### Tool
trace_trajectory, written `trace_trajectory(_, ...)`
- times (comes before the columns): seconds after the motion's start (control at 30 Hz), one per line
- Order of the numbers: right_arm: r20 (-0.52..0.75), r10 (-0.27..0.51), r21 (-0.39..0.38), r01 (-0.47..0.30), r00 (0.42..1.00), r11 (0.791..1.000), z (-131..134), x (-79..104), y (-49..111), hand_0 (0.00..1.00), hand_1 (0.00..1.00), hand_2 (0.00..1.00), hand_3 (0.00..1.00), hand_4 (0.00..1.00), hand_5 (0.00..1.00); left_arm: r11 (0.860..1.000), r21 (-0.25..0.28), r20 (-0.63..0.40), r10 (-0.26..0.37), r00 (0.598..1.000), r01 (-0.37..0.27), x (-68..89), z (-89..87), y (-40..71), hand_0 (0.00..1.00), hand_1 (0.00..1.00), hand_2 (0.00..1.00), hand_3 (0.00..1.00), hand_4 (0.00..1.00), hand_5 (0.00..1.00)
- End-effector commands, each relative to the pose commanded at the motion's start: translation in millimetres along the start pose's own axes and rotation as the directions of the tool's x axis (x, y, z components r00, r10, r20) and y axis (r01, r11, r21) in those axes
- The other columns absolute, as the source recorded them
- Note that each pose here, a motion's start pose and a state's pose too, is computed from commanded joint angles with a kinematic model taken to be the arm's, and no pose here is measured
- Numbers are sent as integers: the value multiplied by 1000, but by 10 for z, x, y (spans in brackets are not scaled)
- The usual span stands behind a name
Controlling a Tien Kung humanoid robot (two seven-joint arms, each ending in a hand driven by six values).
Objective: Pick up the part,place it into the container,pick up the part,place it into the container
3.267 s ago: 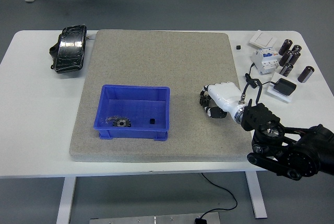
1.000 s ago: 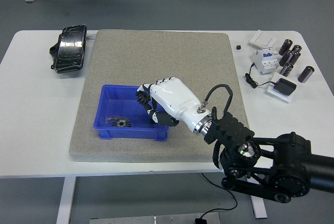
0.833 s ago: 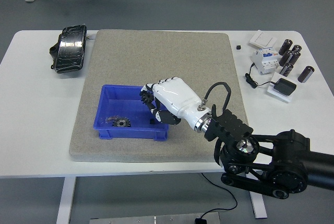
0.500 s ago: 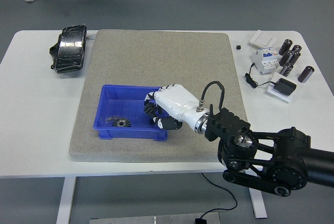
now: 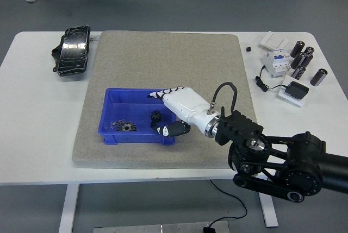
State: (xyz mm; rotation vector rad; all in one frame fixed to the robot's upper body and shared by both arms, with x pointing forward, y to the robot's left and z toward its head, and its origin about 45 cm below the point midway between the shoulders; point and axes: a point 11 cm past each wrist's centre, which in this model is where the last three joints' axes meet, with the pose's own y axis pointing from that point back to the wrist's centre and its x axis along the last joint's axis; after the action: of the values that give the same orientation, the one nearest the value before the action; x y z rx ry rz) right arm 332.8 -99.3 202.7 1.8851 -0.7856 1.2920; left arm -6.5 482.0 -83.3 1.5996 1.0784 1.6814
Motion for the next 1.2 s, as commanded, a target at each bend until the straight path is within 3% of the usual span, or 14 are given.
trace_trajectory(0.1, 46, 28, -12, -28, 999, 1000, 32, 68, 8, 770, 823, 825, 896, 774, 444, 1000, -1, 0, -1, 1000, 1, -4, 1, 0, 677, 668, 601, 554, 433, 485)
trace_trajectory(0.13, 69, 40, -17, -39, 997, 999, 45, 99, 13, 716, 753, 758, 775, 751, 446, 1000, 0, 0, -1, 1000, 1, -6, 0, 1, 676, 669, 601, 554, 427, 479)
trace_trajectory(0.3, 236, 137, -58, -127, 962, 990, 177, 321, 61, 716, 753, 758, 775, 751, 446, 1000, 1, 0, -2, 1000, 2, -13, -8, 1, 676, 669, 601, 554, 427, 479)
trace_trajectory(0.33, 267, 157, -72, -143, 951, 987, 218, 363, 72, 657, 697, 711, 738, 716, 424, 1000, 1, 0, -1, 1000, 1, -13, -9, 1, 676, 668, 601, 554, 425, 478)
trace_trajectory(0.73, 509, 350, -268, -241, 787, 933, 905, 630, 294, 639, 677, 699, 771, 700, 421, 1000, 2, -5, -6, 1000, 6, -42, -25, 2, 676, 668, 601, 555, 426, 477)
trace_trajectory(0.9, 469, 420, -359, -267, 777, 894, 1213, 681, 449, 639, 677, 699, 771, 700, 421, 1000, 5, -8, -6, 1000, 6, -46, -33, 2, 676, 668, 601, 555, 426, 477)
trace_trajectory(1.2, 301, 447, -460, -282, 842, 842, 1594, 677, 719, 649, 681, 708, 819, 693, 421, 1000, 1, -10, -10, 1000, 10, -51, -18, 3, 675, 668, 600, 557, 428, 477)
